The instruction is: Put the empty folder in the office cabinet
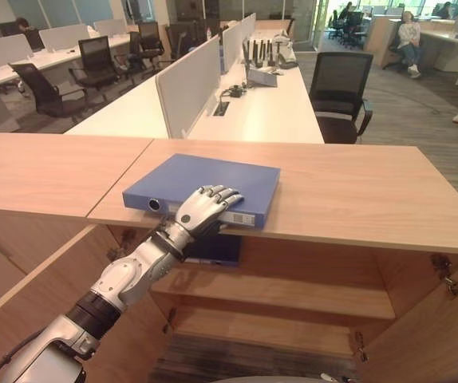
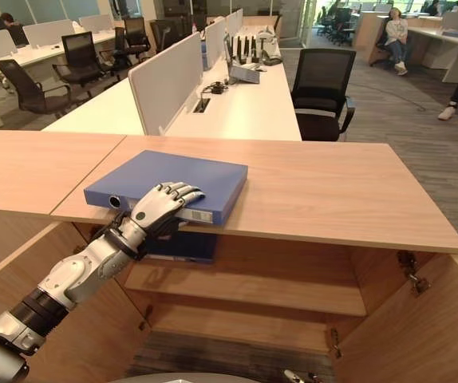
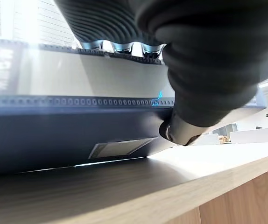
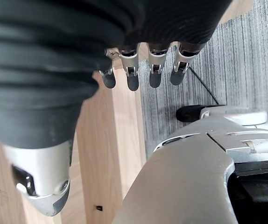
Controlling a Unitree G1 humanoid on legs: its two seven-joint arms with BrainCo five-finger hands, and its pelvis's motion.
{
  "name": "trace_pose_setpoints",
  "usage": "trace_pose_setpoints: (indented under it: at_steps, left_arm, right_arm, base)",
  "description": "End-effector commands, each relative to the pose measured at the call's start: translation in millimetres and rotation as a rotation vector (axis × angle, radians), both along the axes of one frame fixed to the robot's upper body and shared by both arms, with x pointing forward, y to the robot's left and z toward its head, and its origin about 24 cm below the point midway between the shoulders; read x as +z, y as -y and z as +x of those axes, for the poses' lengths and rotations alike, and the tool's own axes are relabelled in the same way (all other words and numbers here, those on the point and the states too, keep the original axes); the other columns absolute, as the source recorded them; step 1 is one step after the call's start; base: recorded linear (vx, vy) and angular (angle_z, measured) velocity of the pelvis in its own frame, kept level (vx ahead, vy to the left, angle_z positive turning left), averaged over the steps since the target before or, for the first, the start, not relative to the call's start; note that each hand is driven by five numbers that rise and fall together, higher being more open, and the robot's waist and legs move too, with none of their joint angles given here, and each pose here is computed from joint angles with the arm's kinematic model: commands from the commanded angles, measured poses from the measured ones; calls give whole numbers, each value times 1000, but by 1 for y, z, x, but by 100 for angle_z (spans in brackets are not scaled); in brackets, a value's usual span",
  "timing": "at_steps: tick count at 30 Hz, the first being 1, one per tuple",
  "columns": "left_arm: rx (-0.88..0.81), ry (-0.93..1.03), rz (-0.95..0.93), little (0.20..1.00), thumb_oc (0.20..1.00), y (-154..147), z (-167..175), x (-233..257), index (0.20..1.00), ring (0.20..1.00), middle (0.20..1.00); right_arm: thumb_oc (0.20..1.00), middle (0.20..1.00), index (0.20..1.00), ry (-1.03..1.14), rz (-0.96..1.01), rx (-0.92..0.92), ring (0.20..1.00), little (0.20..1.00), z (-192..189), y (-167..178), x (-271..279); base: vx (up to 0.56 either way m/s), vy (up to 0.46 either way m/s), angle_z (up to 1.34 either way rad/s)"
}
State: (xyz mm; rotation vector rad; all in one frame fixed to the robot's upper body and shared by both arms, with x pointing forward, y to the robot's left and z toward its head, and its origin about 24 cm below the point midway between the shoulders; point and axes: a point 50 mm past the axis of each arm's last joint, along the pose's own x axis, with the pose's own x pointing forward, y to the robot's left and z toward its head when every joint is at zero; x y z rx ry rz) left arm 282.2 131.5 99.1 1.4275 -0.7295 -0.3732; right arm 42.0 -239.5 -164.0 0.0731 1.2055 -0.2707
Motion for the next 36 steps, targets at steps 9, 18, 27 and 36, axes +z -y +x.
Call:
trace_pose_setpoints:
  at_steps: [9, 18, 27, 36]
  left_arm:
    - [57, 85, -57, 200, 200, -11, 24, 40, 200, 200, 200]
    - [46, 379, -302, 200, 200, -19, 22, 128, 200, 200, 200]
    - [-67, 513, -538, 200, 200, -24, -4, 177, 200, 200, 200]
    - [-334, 447, -881, 200, 200, -29, -36, 207, 200, 200, 200]
  right_arm:
    - [1000, 1000, 1000, 69, 7, -31, 1000, 1000, 27, -3, 2]
    - [1000, 1000, 1000, 84, 34, 9, 1000, 1000, 38, -10, 2]
    - [1000, 1000, 1000, 110, 59, 44, 1000, 1000, 50, -16, 3]
    - [1000, 1000, 1000, 117, 69, 93, 1000, 1000, 58, -18, 5]
  base:
    - [0, 0, 0]
    - [-7, 0, 0]
    - [-25, -3, 2]
    - [-20, -4, 0]
